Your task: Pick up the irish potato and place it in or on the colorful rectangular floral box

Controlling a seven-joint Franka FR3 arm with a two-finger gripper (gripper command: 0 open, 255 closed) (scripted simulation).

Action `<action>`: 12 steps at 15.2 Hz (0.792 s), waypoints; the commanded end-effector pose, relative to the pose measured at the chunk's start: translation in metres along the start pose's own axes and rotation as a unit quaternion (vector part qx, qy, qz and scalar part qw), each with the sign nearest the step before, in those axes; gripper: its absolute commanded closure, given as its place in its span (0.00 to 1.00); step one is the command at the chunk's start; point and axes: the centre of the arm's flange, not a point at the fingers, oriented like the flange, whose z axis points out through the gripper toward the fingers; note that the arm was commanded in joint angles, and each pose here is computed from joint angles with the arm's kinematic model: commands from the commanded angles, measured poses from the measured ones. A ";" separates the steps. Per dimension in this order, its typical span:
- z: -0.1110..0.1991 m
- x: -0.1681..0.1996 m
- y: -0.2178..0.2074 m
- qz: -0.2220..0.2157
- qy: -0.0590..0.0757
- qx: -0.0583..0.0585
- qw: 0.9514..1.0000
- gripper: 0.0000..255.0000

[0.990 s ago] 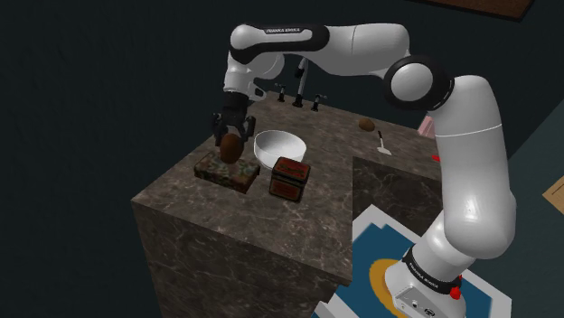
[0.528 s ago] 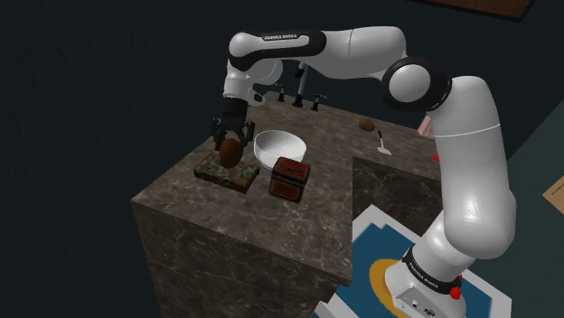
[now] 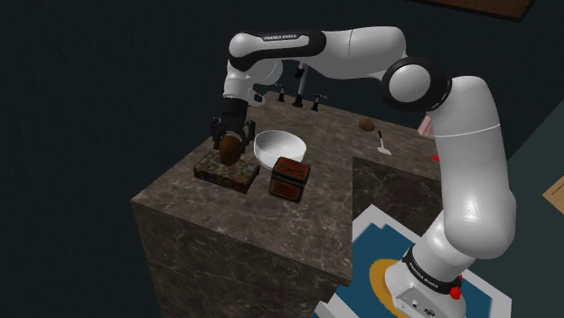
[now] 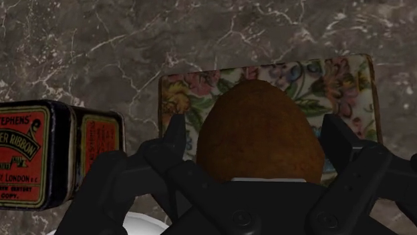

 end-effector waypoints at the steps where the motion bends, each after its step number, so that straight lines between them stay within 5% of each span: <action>1: 0.000 0.000 0.000 0.000 0.000 0.000 1.000 0.00; 6: -0.050 0.000 0.000 0.000 0.000 0.000 1.000 0.00; 12: -0.050 0.000 0.000 0.000 0.000 0.000 1.000 0.00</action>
